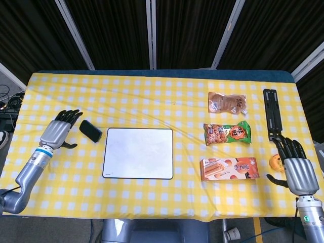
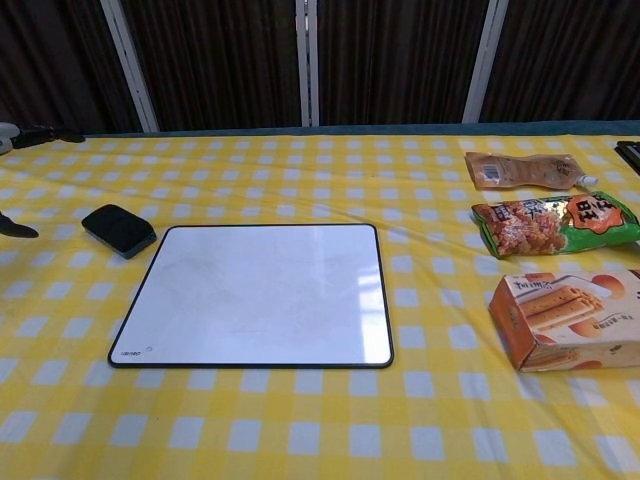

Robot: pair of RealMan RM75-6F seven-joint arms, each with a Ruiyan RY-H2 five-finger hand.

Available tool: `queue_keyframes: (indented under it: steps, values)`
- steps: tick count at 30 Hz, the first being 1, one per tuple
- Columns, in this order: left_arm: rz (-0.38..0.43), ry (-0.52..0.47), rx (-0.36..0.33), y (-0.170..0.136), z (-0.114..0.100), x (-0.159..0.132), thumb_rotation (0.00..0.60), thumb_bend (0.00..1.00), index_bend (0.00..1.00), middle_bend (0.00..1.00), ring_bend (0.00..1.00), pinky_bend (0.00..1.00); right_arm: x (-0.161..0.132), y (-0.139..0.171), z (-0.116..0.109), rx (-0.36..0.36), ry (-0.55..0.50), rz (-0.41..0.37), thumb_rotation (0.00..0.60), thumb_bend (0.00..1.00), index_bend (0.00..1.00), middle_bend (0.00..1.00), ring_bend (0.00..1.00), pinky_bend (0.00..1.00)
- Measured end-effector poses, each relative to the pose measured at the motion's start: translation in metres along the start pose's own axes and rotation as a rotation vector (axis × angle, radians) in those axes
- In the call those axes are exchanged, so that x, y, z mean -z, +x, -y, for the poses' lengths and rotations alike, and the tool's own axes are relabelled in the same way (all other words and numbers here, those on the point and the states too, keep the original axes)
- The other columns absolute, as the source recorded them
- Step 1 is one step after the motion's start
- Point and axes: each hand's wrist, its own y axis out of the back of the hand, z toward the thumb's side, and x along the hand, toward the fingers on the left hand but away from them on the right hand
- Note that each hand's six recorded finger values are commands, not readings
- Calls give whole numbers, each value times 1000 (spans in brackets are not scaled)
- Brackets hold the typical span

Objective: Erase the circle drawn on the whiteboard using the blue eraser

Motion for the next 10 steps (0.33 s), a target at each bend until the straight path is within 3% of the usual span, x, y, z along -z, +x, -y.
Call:
queue_keyframes:
  steps: [10]
  values:
    - [-120, -104, -153, -82, -36, -1, 600, 0, 0, 0, 0, 0, -5, 2, -5, 14, -27, -34, 600, 0, 0, 0, 0, 0]
